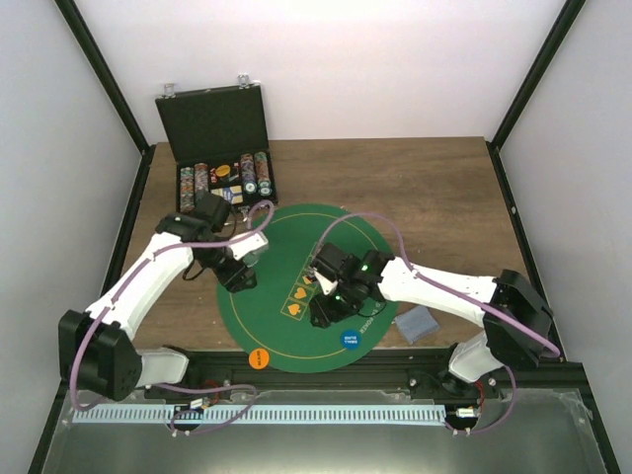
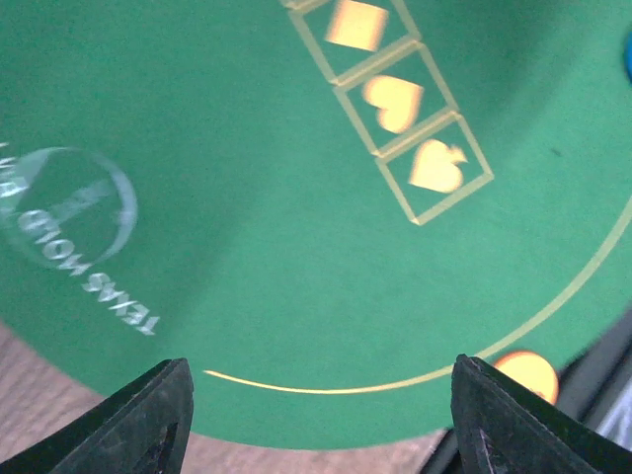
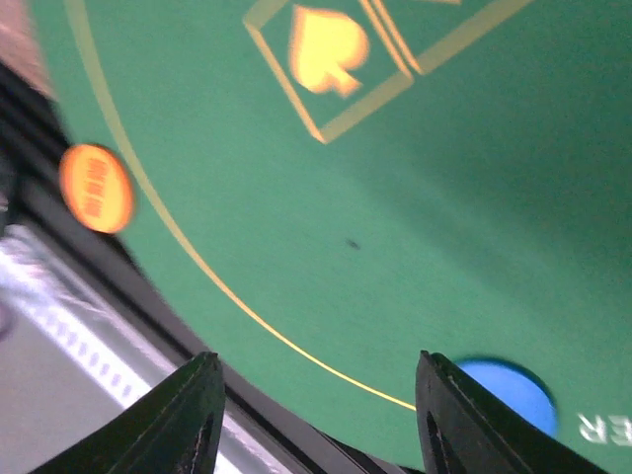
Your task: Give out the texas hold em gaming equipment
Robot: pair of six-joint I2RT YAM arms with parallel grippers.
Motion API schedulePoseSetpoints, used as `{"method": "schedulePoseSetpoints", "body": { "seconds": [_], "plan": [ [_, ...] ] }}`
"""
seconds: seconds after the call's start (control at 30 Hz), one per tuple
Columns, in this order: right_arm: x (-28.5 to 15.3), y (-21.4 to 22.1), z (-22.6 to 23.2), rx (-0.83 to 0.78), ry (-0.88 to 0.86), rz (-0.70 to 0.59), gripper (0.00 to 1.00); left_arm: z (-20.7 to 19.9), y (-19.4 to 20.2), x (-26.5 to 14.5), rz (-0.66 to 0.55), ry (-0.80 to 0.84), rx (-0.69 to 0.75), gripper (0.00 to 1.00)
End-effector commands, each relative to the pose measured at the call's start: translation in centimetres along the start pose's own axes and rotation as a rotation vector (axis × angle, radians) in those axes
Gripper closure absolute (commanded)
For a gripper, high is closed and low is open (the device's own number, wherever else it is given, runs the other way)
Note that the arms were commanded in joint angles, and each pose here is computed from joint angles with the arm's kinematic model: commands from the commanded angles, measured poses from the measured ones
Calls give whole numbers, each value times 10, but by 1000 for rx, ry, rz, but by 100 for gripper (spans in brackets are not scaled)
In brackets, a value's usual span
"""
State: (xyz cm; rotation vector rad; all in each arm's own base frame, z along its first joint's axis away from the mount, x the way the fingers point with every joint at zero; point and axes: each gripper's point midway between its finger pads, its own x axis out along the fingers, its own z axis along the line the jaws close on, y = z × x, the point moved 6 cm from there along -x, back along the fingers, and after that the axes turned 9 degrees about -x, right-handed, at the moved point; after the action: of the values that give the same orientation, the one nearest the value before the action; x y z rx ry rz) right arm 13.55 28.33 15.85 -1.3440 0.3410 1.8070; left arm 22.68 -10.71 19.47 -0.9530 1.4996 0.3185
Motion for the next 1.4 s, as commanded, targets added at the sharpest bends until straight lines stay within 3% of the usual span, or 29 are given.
{"method": "schedulePoseSetpoints", "body": {
  "seconds": [0.0,0.27,0.57,0.87,1.1,1.37],
  "plan": [
    [9,36,-29,122,152,114,44,-35,26,2,90,68,133,27],
    [30,56,-41,147,231,181,22,-62,51,16,206,75,226,26],
    [44,71,-50,163,311,260,20,-72,66,30,260,73,273,22],
    [58,78,-51,149,351,327,29,-71,63,32,224,52,256,21],
    [60,79,-48,138,360,353,46,-51,54,39,206,-98,207,22],
    [58,66,-43,100,353,319,56,3,26,37,129,-183,-18,23]
  ]
}}
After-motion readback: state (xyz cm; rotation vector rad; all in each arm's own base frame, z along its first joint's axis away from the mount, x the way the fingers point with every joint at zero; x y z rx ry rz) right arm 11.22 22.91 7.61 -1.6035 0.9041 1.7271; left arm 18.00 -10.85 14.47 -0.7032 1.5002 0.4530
